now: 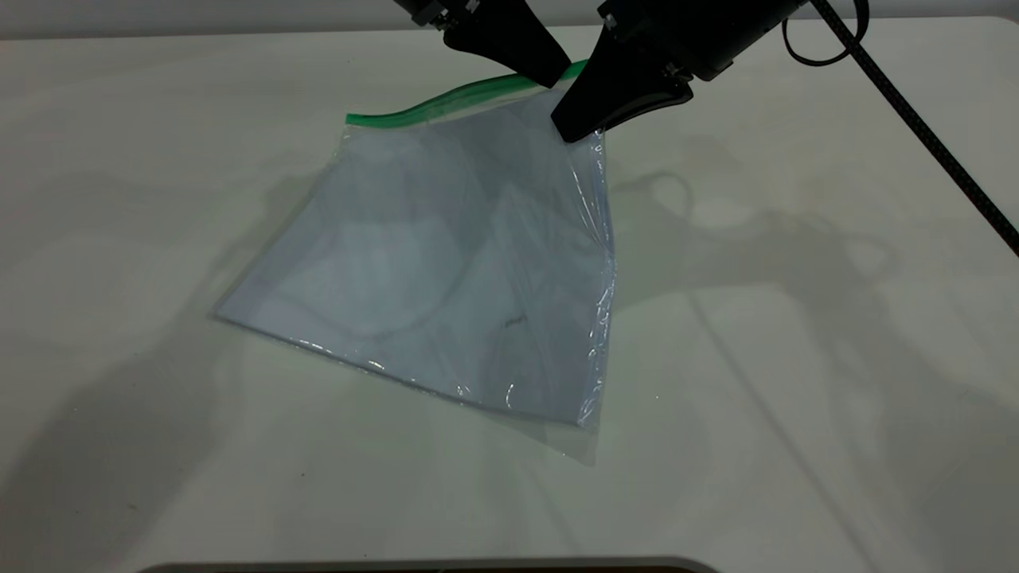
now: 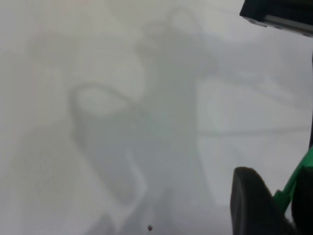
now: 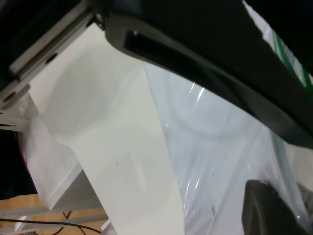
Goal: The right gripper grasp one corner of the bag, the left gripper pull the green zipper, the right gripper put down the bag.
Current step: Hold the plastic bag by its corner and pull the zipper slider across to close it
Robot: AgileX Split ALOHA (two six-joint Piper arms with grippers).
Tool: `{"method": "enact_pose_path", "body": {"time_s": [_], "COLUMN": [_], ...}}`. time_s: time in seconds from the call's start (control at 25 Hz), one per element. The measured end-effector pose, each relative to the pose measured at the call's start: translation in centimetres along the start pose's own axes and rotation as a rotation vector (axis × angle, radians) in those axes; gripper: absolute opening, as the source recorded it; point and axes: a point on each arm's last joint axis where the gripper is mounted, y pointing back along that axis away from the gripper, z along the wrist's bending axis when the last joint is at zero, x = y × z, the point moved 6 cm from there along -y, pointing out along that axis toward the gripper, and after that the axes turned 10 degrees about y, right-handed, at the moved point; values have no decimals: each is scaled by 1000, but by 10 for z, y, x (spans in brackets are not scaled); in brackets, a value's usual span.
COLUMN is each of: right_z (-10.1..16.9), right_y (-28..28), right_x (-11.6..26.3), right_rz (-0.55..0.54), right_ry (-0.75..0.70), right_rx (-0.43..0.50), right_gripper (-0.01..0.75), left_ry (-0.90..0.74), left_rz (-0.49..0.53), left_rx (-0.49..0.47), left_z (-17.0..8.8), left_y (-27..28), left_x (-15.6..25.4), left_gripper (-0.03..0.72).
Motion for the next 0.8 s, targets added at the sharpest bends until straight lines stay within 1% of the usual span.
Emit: {"method": "enact_pose_path", "body": {"time_s": [0.08, 0.36, 0.8], "right_z": [0, 0, -11], "right_y": [0, 0, 12], "right_x": [-1, -2, -1], "right_rz": [-6, -11, -37], "right_ry": [-5, -7, -35], "right_rx": [-1, -3, -2], "right_gripper": [34, 34, 34], "left_ry": [0, -14, -31], "left_rz": [0, 7, -29], "left_rx": [0, 2, -18], "left_z": [0, 0, 4], "left_y": [0, 0, 2], "left_x": [0, 1, -3], "left_gripper": [220, 69, 59]}}
